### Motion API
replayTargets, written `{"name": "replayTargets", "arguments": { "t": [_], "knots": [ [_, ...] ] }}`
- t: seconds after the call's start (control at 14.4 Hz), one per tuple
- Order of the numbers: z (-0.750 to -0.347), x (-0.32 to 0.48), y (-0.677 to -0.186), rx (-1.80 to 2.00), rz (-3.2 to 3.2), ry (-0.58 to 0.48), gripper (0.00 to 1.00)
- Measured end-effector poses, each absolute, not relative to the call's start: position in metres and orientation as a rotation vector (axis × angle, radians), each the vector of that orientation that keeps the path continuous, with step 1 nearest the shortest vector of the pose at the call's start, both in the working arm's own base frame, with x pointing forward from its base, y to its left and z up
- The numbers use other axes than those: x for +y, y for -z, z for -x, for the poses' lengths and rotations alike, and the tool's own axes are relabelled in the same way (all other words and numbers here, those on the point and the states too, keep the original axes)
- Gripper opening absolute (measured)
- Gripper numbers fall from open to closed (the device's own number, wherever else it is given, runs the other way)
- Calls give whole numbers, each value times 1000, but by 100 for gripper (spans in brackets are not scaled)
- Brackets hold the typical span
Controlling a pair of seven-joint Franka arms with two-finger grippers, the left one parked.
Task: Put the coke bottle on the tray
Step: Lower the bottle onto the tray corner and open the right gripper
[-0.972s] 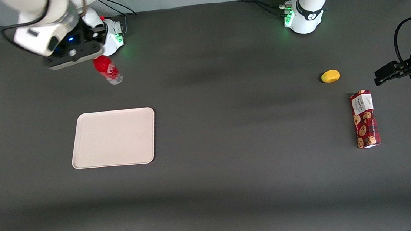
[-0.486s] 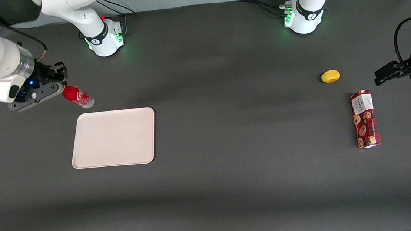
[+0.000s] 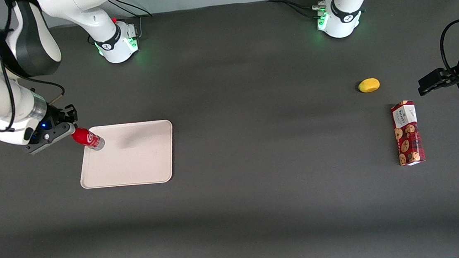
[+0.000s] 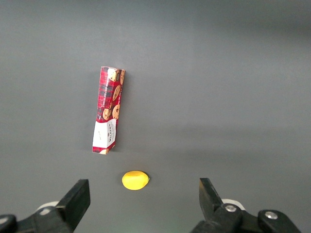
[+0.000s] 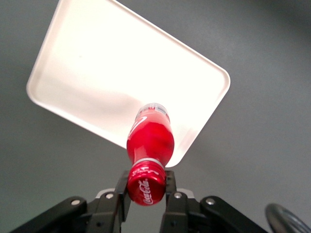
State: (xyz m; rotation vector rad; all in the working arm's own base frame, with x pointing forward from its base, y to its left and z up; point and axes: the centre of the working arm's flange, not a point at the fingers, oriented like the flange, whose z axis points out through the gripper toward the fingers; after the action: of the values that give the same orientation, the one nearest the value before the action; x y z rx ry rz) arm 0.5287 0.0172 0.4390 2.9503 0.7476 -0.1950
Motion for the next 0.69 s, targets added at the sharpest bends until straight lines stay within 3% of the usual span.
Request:
{"name": "replayTargets", "arguments": {
  "t": [0.69],
  "knots": [
    [-526,-38,-348,790,-2929,100,31]
  ]
}}
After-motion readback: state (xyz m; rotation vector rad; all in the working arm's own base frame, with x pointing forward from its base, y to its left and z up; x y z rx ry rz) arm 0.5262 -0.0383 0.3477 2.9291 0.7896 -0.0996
